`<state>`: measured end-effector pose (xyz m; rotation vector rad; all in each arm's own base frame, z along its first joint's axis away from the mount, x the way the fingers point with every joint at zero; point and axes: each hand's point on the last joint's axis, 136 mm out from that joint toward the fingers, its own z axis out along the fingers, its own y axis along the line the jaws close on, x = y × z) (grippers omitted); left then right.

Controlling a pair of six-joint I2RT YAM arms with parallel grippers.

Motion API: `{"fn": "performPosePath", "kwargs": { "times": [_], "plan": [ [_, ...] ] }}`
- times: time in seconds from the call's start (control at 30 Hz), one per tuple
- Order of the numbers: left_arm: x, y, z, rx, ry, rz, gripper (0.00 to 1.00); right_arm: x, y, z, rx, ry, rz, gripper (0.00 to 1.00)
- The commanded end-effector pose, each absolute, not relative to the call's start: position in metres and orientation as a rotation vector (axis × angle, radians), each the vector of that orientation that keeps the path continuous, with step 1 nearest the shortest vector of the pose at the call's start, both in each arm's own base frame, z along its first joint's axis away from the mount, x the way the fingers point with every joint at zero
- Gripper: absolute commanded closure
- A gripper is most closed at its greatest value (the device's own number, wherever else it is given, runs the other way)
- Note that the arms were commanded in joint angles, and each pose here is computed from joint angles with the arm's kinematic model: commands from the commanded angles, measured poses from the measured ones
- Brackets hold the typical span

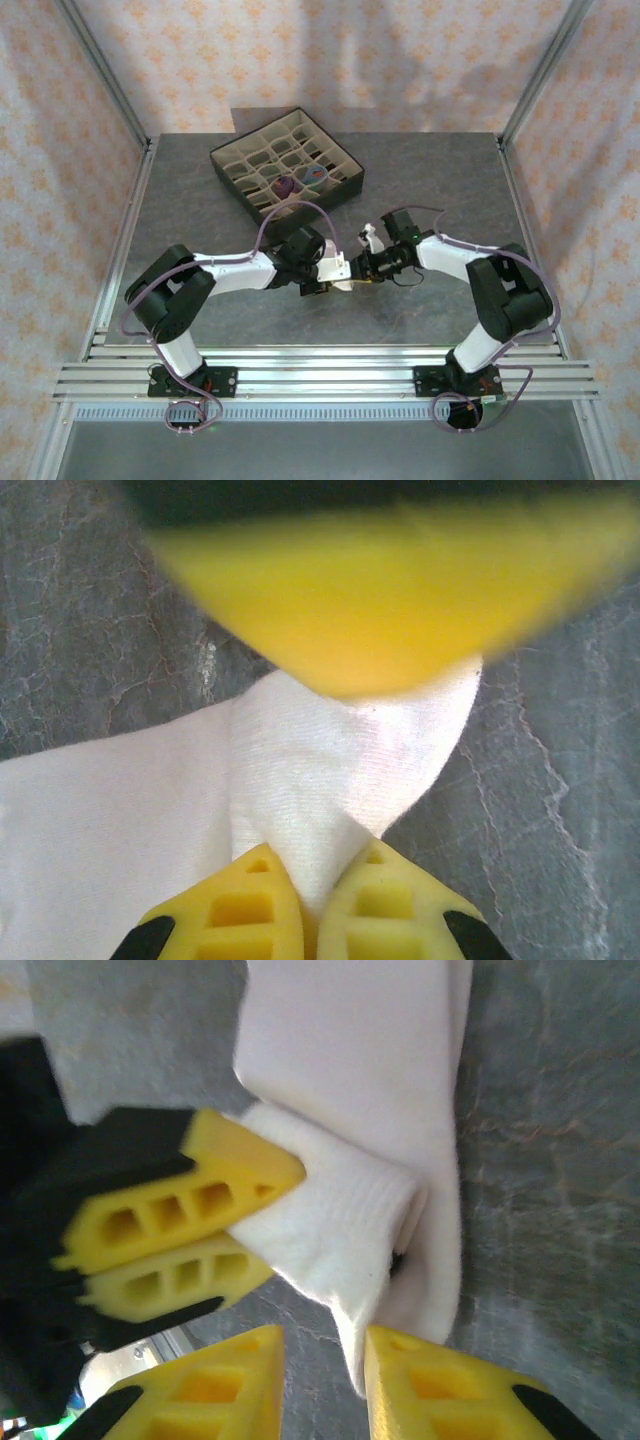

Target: Roll the socks

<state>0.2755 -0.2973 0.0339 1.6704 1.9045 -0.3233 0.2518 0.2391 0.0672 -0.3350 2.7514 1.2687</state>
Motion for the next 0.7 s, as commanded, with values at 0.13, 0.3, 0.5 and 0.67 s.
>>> {"fn": "performPosePath", "kwargs": {
  "times": [0.13,0.3,0.5,0.67],
  "plan": [
    [0.255,-0.297,0.028,1.764,1.845,-0.327,1.00,0.282,0.239,0.088,-0.253,2.709,1.282,0.78],
    [0.253,-0.304,0.031,1.781,1.811,-0.338,1.00,0.283,0.270,0.076,-0.345,2.750,1.304,0.82],
    [0.248,-0.308,0.039,1.780,1.799,-0.349,1.00,0.293,0.282,0.028,-0.222,2.866,1.258,0.89],
    [0.239,-0.302,0.040,1.756,1.847,-0.384,1.00,0.299,0.270,-0.009,-0.069,2.963,1.143,0.93]
  ]
}}
